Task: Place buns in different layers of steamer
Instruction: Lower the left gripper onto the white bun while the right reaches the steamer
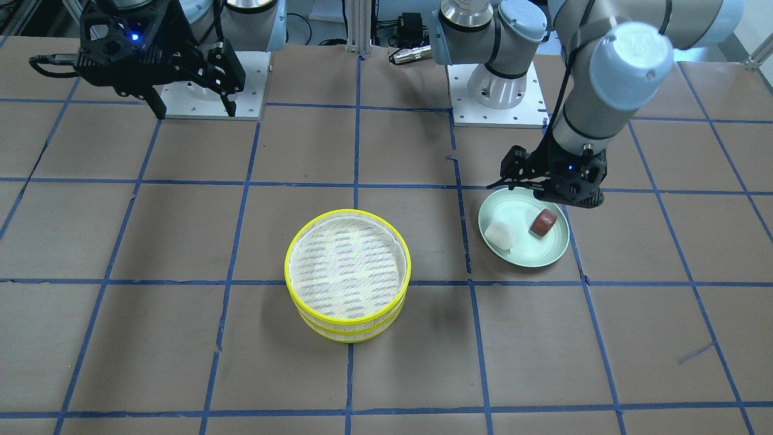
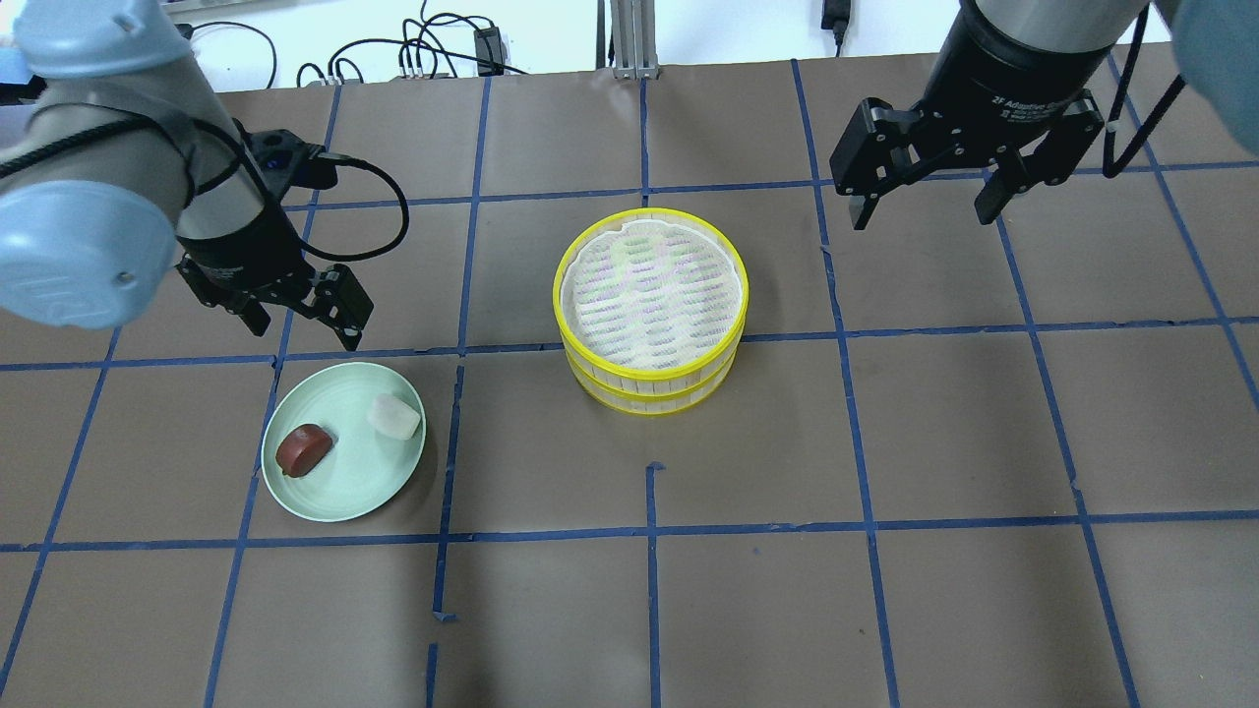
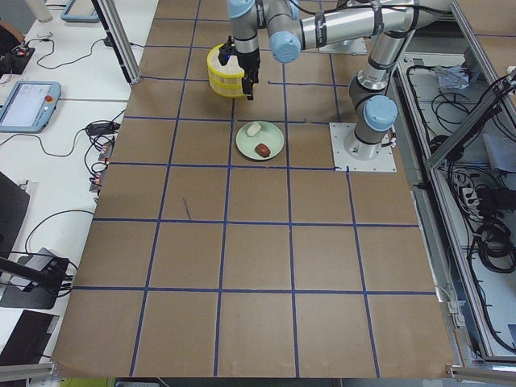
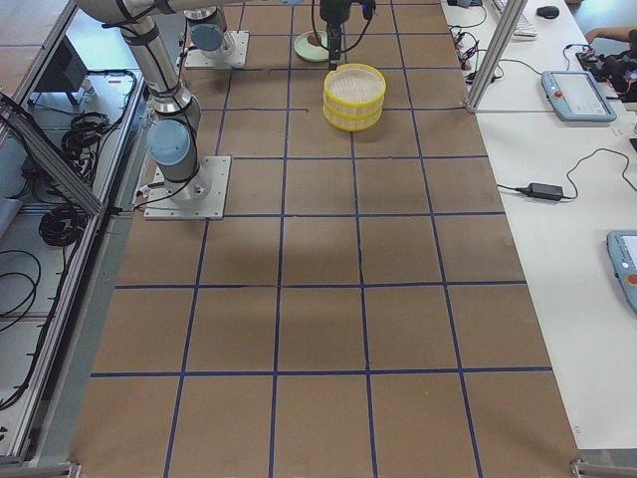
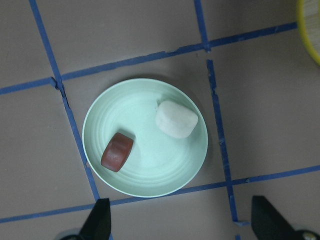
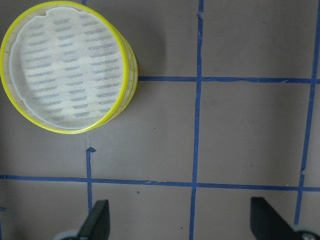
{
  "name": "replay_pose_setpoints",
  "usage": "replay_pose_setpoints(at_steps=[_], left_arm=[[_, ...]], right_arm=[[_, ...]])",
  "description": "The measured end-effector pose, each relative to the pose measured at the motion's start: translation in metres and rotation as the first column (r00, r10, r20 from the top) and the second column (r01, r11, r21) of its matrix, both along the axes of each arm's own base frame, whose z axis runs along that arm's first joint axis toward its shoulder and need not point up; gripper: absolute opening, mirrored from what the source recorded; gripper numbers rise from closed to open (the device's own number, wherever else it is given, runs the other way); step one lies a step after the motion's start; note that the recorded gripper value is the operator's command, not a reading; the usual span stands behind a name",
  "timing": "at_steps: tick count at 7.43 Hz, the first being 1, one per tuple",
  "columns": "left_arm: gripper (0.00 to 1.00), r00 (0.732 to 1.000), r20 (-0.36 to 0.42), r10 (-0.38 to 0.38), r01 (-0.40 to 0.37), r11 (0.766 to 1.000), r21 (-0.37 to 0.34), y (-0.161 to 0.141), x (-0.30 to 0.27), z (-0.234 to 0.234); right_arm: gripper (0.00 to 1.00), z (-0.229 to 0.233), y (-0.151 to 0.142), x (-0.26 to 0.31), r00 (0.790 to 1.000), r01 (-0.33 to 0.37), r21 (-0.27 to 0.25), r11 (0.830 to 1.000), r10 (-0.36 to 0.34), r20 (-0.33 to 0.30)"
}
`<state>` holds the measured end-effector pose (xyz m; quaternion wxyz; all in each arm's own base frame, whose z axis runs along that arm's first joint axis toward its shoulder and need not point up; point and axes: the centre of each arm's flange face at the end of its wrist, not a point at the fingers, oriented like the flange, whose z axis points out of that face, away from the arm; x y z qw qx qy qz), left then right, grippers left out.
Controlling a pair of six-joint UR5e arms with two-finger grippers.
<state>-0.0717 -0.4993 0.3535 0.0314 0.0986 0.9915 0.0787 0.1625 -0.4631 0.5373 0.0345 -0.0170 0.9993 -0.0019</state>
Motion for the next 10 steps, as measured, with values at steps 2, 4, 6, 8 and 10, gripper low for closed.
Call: replay_pose_setpoints(at_steps=[2,4,6,8,10], left_arm=[[0.98,1.0,0.004,0.003,-0.004,0.999,0.044,-0.017,0.003,-0.056],[0.98,1.0,-0.003,0.01,-0.009,0.994,0.11,-0.022,0.003,-0.098],[0.8,1.0,-0.009,0.019,-0.017,0.986,0.167,-0.021,0.002,-0.137],[0.33,0.999,0.0,0.055,-0.054,0.98,0.189,-0.016,0.002,-0.151],[0.17,0.994,0.016,0.104,-0.105,0.976,0.189,-0.014,0.001,-0.154]], right_arm=[[1.0,-0.023,-0.022,0.004,1.0,0.007,0.003,1.0,-0.007,0.026],[1.0,-0.079,-0.066,0.014,1.0,0.017,0.025,1.0,-0.017,0.001],[1.0,-0.124,-0.089,0.049,0.999,0.03,0.029,0.999,-0.029,-0.013],[1.0,-0.169,-0.102,0.087,0.997,0.081,0.014,0.997,-0.081,-0.015],[1.0,-0.206,-0.105,0.1,0.994,0.107,0.015,0.994,-0.106,-0.019]])
